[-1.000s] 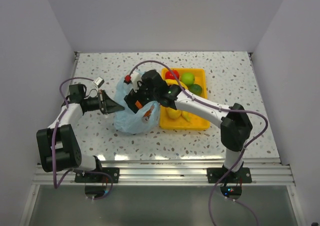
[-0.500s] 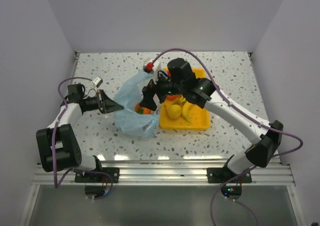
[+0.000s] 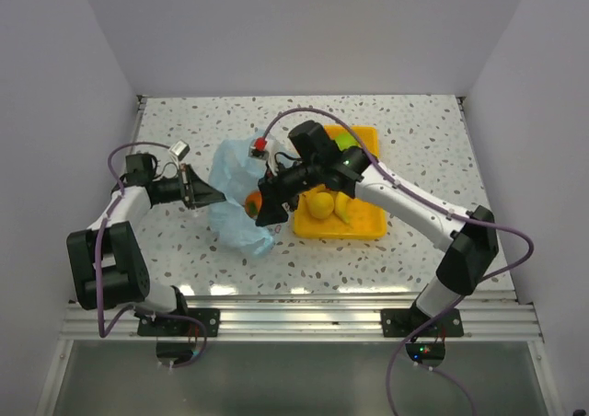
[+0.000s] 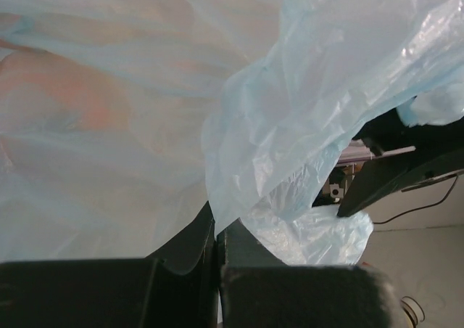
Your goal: Place the fake fruits into the plastic bag and tie a complex knot
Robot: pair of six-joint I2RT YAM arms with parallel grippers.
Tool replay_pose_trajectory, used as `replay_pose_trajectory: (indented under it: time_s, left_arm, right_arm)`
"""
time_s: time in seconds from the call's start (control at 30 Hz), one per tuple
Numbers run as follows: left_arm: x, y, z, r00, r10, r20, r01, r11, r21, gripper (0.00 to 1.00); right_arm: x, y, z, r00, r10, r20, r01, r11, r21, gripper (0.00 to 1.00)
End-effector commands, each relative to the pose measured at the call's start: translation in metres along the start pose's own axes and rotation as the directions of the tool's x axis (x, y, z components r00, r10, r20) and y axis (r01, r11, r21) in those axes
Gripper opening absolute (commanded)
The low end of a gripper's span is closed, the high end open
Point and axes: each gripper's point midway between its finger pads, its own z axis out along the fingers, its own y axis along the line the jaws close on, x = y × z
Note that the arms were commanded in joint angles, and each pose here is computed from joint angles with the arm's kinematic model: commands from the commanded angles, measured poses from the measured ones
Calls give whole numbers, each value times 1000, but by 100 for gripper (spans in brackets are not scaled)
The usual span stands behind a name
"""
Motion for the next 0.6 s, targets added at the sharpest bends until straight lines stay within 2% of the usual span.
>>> replay_pose_trajectory:
  time_s: [0.0, 0.17, 0.23, 0.37, 0.47, 0.57]
  left_arm:
    - [-7, -25, -5, 998, 58, -8, -57, 993, 105, 0]
    - [-11, -19, -6, 999, 43, 0, -43, 995, 90, 0]
    - [-15, -18, -7, 999, 33, 5, -34, 996, 85, 0]
    - [-19, -15, -9, 999, 31, 11, -32, 996, 85, 0]
    - [-20, -16, -9, 999, 31, 10, -32, 995, 90, 0]
    - [-19, -20, -10, 999, 37, 14, -38, 995, 93, 0]
  right_arm:
    - [-4, 27, 8, 998, -65, -22, 64, 996, -60, 61]
    - [-12, 33, 1, 991, -131, 3, 131, 991, -28, 60]
    - [-4, 47, -6, 987, -161, -18, 159, 984, -80, 60]
    - [18, 70, -19, 979, -192, -65, 178, 967, -180, 99]
    - [33, 78, -23, 977, -182, -111, 152, 960, -234, 99]
    - [42, 90, -31, 979, -173, -108, 137, 951, -278, 99]
